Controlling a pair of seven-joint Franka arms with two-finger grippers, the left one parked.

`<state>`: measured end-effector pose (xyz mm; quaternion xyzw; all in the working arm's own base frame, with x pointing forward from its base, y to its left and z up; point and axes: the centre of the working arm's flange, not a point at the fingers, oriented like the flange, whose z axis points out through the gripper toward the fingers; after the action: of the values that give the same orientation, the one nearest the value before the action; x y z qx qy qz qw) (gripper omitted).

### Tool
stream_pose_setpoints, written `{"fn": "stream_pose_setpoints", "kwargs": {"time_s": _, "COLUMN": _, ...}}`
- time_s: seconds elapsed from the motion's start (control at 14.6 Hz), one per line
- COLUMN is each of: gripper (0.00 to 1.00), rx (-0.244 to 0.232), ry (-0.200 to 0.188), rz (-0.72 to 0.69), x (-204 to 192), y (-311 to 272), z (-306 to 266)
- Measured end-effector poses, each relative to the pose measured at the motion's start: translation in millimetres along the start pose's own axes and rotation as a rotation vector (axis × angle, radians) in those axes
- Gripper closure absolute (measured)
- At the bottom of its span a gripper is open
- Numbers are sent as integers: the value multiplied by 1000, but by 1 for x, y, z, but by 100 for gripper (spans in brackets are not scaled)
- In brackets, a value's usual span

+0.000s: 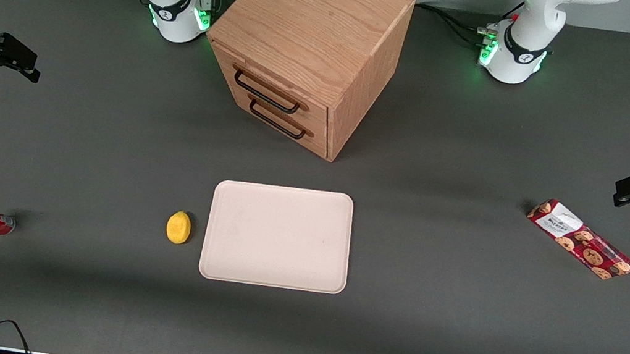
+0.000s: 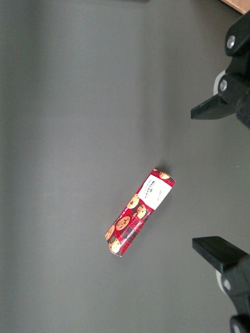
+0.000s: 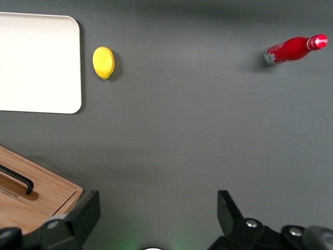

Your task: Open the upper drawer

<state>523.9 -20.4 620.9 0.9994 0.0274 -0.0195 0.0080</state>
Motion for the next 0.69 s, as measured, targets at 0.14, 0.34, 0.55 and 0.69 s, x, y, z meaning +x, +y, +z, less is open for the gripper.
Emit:
{"fn": "stream_pose_setpoints", "kwargs": {"time_s": 0.14, "gripper": 0, "rx": 0, "ry": -2, "rz": 2, "x": 1, "y": 1, "z": 1}}
{"fn": "stream_pose_setpoints", "kwargs": {"time_s": 0.34, "gripper": 0, "rx": 0, "ry": -4, "rz": 2, "x": 1, "y": 1, "z": 1}}
{"fn": "stream_pose_setpoints", "kwargs": {"time_s": 0.55, "gripper": 0, "rx": 0, "ry": -13, "rz": -20, "x": 0, "y": -11, "z": 2}}
{"fn": "stream_pose_setpoints", "kwargs": {"time_s": 0.69, "gripper": 0, "rx": -1, "ry": -24, "rz": -75, "x": 0, "y": -39, "z": 2}}
